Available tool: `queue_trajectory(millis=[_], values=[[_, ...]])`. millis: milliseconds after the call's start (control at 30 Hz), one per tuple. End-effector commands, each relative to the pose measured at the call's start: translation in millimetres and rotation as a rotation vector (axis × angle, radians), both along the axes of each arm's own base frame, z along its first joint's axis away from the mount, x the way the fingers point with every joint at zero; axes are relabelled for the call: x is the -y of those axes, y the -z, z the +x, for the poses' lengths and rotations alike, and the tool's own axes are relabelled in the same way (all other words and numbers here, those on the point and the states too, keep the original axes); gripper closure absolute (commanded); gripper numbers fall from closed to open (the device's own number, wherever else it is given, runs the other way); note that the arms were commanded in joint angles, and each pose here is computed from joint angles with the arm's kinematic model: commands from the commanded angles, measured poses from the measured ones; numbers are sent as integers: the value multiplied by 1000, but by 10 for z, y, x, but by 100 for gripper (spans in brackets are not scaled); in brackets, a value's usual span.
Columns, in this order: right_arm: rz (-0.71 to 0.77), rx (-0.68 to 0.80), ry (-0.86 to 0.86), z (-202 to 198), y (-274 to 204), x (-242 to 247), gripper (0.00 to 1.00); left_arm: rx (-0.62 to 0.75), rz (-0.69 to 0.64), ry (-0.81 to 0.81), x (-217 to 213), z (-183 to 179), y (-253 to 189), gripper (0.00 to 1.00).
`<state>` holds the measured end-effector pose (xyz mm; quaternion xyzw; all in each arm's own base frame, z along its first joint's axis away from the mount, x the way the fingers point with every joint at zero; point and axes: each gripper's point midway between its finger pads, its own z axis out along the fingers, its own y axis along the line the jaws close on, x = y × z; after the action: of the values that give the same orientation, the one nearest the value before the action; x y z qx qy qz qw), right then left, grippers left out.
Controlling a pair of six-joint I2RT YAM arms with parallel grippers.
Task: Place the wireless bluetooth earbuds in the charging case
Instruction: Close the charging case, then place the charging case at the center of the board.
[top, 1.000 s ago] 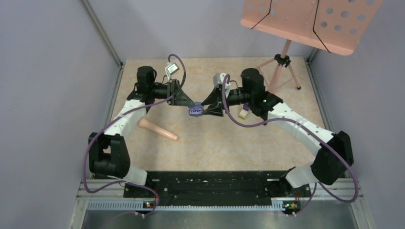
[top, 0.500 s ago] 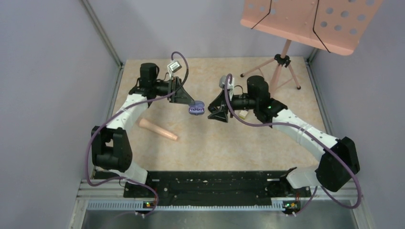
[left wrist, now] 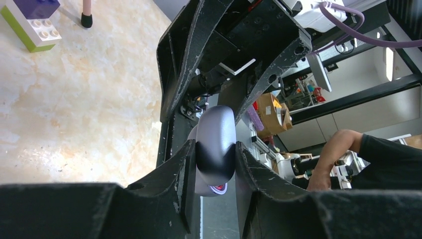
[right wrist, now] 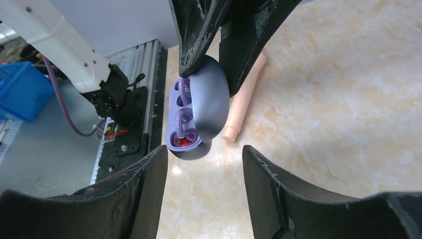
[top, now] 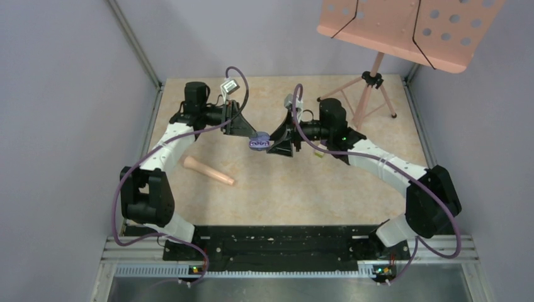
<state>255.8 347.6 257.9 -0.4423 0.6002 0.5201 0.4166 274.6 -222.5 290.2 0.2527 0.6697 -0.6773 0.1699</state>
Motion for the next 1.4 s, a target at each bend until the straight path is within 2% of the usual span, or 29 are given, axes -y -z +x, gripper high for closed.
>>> queue_trajectory(millis=[0,200,367,400,467,567,767,967,1067,1133,1200,1300,1367], values=[[80,27,-27,25,-277,-47,45,114,-20,4,13,9,-227,100],[98,4,-32,35,-274,-74,53,117,-14,-23,30,85,-221,100],[98,-18,-37,54,-242,-100,76,126,-22,-57,50,172,-263,100],[96,-26,-30,67,-234,-103,80,126,-26,-65,52,184,-280,99],[93,-49,-6,106,-213,-107,90,129,-34,-65,54,165,-313,86],[96,-90,40,189,-174,-88,100,135,-38,-46,41,89,-336,77],[51,-163,87,278,36,-68,100,179,-45,-53,24,-17,-443,64],[21,-309,149,422,307,-43,100,188,-43,-12,-6,-171,-407,57],[9,-335,164,487,403,-30,100,195,-29,-29,-16,-193,-352,56],[-26,-329,160,499,522,-18,100,199,20,-102,-41,-110,-249,56],[-121,-345,167,499,812,25,100,221,105,-198,-109,37,-104,55],[-271,-432,139,388,1375,156,100,218,266,-377,-307,324,159,54],[-361,-509,115,266,1685,237,100,169,381,-529,-492,519,355,53]])
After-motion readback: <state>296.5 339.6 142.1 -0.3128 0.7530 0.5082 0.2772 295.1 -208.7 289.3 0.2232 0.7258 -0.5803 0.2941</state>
